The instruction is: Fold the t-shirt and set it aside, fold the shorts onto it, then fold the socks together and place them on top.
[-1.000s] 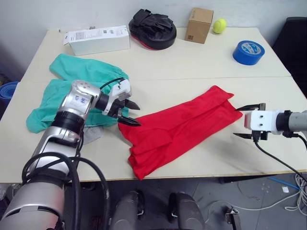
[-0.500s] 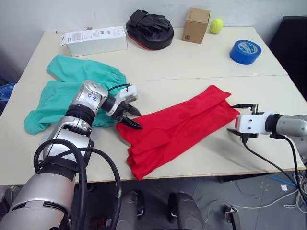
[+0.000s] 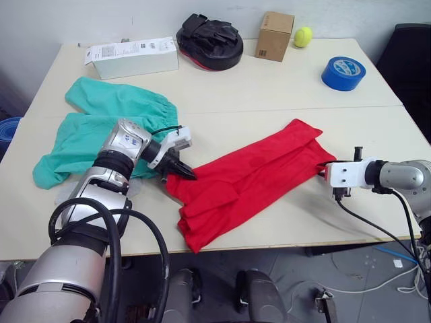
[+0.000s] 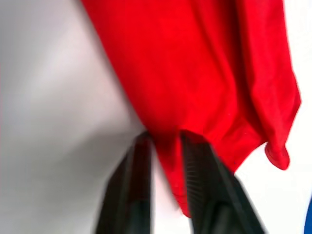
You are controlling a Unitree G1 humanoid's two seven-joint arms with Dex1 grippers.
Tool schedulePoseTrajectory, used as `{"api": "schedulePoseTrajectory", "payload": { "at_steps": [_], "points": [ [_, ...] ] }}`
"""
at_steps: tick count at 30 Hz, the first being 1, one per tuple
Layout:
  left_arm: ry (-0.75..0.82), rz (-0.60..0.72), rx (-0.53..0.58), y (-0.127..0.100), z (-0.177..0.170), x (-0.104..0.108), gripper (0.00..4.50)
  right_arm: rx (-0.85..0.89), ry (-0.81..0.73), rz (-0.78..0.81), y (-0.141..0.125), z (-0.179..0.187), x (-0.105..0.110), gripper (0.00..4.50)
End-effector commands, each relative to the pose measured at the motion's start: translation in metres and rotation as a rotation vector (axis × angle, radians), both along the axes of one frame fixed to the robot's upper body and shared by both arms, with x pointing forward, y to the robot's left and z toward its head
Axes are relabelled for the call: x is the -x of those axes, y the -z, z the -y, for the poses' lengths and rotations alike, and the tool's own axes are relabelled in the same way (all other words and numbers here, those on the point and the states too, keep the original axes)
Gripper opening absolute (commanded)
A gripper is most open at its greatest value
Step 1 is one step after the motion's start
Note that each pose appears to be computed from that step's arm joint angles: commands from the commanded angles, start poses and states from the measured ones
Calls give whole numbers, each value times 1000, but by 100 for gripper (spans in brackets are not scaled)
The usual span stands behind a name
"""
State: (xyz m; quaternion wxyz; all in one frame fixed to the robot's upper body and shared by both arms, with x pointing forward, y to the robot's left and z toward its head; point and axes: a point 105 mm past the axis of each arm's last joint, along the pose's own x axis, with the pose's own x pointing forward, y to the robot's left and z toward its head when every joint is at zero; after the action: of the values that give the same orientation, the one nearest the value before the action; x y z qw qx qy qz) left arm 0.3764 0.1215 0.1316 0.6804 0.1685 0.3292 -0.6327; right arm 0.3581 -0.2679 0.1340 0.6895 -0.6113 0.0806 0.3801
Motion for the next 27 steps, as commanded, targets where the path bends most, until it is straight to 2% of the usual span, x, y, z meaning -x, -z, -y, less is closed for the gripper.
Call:
{"api": "schedulePoseTrajectory", "payload": {
  "at_steps": [1, 12, 17, 21, 27],
  "points": [
    [18, -30, 25, 0, -1, 6, 0, 6, -16, 36, -10, -6, -8, 7],
    [-56, -80, 103, 6, -6, 27, 0, 48, -42, 71, -25, -33, -42, 7],
    [-120, -87, 126, 10, 1, 48, 0, 81, -52, 79, -30, -48, -57, 7],
    [-166, -87, 161, 12, 15, 67, 0, 131, -66, -41, -19, -54, -56, 7],
    [-217, -94, 176, 20, 22, 84, 0, 118, -55, -58, -20, -53, -56, 7]
  ]
}}
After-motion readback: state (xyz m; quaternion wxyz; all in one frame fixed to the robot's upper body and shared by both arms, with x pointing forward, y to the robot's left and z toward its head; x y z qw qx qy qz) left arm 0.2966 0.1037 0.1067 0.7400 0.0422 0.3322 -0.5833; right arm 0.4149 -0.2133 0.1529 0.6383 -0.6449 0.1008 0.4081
